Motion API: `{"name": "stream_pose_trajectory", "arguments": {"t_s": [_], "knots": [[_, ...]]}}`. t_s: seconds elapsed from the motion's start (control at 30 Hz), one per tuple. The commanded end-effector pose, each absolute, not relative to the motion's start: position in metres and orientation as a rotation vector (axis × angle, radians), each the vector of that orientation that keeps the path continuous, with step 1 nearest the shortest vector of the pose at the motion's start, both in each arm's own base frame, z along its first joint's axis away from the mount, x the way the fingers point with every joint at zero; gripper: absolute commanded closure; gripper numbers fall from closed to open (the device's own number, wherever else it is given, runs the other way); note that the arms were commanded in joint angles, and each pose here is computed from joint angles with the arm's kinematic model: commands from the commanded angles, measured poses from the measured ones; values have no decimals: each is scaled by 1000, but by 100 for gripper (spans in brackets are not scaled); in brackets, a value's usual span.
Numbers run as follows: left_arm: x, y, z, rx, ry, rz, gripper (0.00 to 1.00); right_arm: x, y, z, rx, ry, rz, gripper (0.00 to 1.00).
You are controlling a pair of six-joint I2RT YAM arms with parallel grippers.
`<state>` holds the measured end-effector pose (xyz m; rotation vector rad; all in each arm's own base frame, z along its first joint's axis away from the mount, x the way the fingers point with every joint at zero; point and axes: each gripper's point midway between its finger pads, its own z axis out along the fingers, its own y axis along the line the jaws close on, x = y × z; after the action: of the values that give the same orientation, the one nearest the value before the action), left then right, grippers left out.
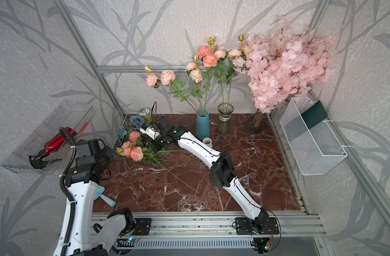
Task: Place the pink flowers into the vase
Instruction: Pick up the flower at the center of the board.
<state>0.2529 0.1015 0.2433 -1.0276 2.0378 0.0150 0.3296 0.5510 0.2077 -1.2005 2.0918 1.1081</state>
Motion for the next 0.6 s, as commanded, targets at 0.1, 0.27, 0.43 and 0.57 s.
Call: {"name": "stream_pose_trajectory", "arguments": {"t_s": [0.1,0.27,0.43,0.57], "knots": [[245,105,257,-1027,2002,42,39,331,552,278,-962,2012,1256,100],[245,105,257,-1025,1999,40,39,341,541,307,-814,1967,1268,100],[244,105,259,-1026,1990,44,39,346,532,339,-751,1883,1243,100],[243,106,262,-1022,1976,43,39,352,523,356,-718,1844,1213,100]]}}
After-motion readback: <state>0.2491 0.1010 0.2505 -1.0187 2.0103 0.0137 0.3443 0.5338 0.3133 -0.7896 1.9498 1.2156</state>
